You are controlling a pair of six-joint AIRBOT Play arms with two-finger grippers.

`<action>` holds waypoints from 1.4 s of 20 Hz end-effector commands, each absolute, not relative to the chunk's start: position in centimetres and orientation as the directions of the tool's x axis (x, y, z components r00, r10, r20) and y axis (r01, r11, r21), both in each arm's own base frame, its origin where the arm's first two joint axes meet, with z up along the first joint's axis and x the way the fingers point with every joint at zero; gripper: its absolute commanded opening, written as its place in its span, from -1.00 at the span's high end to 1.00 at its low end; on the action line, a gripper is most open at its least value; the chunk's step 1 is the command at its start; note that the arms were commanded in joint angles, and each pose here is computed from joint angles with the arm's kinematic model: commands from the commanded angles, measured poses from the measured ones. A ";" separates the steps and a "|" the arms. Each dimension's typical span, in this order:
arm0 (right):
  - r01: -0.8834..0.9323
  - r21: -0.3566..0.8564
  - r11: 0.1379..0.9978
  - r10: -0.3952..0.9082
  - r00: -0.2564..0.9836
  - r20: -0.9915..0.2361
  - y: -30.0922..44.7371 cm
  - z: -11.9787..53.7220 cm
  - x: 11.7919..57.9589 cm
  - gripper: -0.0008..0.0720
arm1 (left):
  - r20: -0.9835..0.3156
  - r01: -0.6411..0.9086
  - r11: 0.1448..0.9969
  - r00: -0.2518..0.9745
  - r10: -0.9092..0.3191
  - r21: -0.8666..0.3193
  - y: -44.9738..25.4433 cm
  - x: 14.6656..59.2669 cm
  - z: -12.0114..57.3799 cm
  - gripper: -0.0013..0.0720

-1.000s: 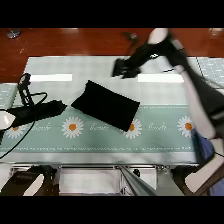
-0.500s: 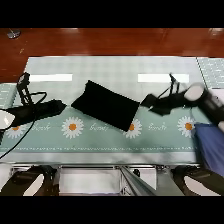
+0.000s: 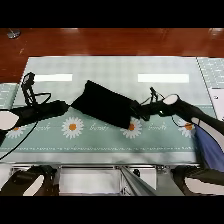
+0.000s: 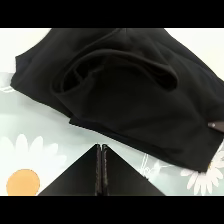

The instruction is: Fold the shirts.

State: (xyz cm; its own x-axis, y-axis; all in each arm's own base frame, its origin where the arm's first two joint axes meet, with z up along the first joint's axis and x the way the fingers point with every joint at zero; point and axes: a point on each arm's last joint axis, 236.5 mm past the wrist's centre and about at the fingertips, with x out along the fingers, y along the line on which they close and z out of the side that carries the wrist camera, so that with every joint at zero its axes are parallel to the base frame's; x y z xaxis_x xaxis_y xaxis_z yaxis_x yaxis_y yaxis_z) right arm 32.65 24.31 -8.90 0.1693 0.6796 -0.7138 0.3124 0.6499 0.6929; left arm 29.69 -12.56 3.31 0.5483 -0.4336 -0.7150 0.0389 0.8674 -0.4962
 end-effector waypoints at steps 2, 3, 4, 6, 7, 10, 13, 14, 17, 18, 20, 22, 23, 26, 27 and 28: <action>0.034 0.768 0.639 0.762 0.109 -0.638 27.8 -3.6 35.6 0.93 | -0.719 0.032 0.869 0.546 -0.429 -0.494 -12.5 29.9 2.8 0.89; -0.055 0.759 0.649 0.759 0.113 -0.641 28.0 -1.1 36.9 0.93 | -0.721 0.031 0.869 0.545 -0.429 -0.494 -12.5 29.9 2.7 0.89; -0.124 0.740 0.661 0.751 0.119 -0.650 28.0 1.6 38.1 0.93 | -0.722 0.030 0.869 0.544 -0.429 -0.493 -12.5 29.9 2.7 0.89; -0.233 0.682 0.693 0.719 0.170 -0.673 27.0 7.4 40.6 0.93 | -0.724 0.029 0.870 0.541 -0.428 -0.493 -12.5 29.9 2.6 0.89; -0.274 0.649 0.710 0.702 0.205 -0.682 26.1 10.3 41.6 0.93 | -0.725 0.028 0.870 0.540 -0.428 -0.493 -12.5 29.9 2.5 0.89; -0.296 0.536 0.791 0.611 0.330 -0.719 21.0 17.3 43.9 0.93 | -0.727 0.026 0.870 0.537 -0.428 -0.493 -12.5 29.9 2.4 0.89; -0.212 0.505 0.837 0.546 0.399 -0.737 15.0 21.7 43.7 0.93 | -0.729 0.027 0.870 0.534 -0.429 -0.493 -12.6 29.8 2.4 0.89; -0.176 0.497 0.850 0.521 0.419 -0.744 12.5 22.6 43.3 0.93 | -0.731 0.027 0.870 0.531 -0.430 -0.492 -12.6 29.7 2.3 0.89; 0.052 0.466 0.883 0.392 0.463 -0.795 3.5 23.6 40.9 0.93 | -0.737 0.024 0.870 0.520 -0.432 -0.492 -12.6 29.5 2.1 0.89; 0.126 0.458 0.880 0.351 0.476 -0.806 0.9 24.0 40.0 0.93 | -0.738 0.024 0.870 0.518 -0.432 -0.492 -12.6 29.4 2.0 0.89; 0.270 0.452 0.850 0.281 0.494 -0.823 -4.1 24.7 37.5 0.93 | -0.738 0.025 0.870 0.518 -0.432 -0.492 -12.6 29.4 2.0 0.89; 0.430 0.379 0.820 0.152 0.476 -0.867 -9.3 24.5 34.1 0.93 | -0.738 0.025 0.870 0.519 -0.432 -0.492 -12.6 29.4 2.0 0.89; 0.500 0.349 0.793 0.082 0.480 -0.874 -11.5 24.8 32.2 0.93 | -0.738 0.025 0.870 0.519 -0.432 -0.492 -12.6 29.4 2.0 0.89; 0.666 0.250 0.703 -0.071 0.416 -0.907 -15.8 23.6 25.9 0.93 | -0.734 0.025 0.870 0.526 -0.430 -0.492 -12.6 29.6 2.1 0.89; 0.712 0.212 0.669 -0.107 0.375 -0.921 -16.7 22.6 23.6 0.93 | -0.731 0.025 0.870 0.530 -0.429 -0.492 -12.6 29.7 2.2 0.89; 0.761 0.167 0.627 -0.139 0.320 -0.937 -17.5 21.4 20.9 0.93 | -0.727 0.025 0.870 0.539 -0.427 -0.493 -12.5 29.9 2.3 0.89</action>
State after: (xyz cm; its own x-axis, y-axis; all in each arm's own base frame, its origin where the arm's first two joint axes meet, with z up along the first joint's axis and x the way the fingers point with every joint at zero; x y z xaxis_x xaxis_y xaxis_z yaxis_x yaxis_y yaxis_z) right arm 28.00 -14.26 23.46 0.4476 -0.0125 -0.8941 0.6060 0.7395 0.2930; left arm 29.57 -12.58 2.15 0.5251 -0.4304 -0.7342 0.0245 0.8700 -0.4925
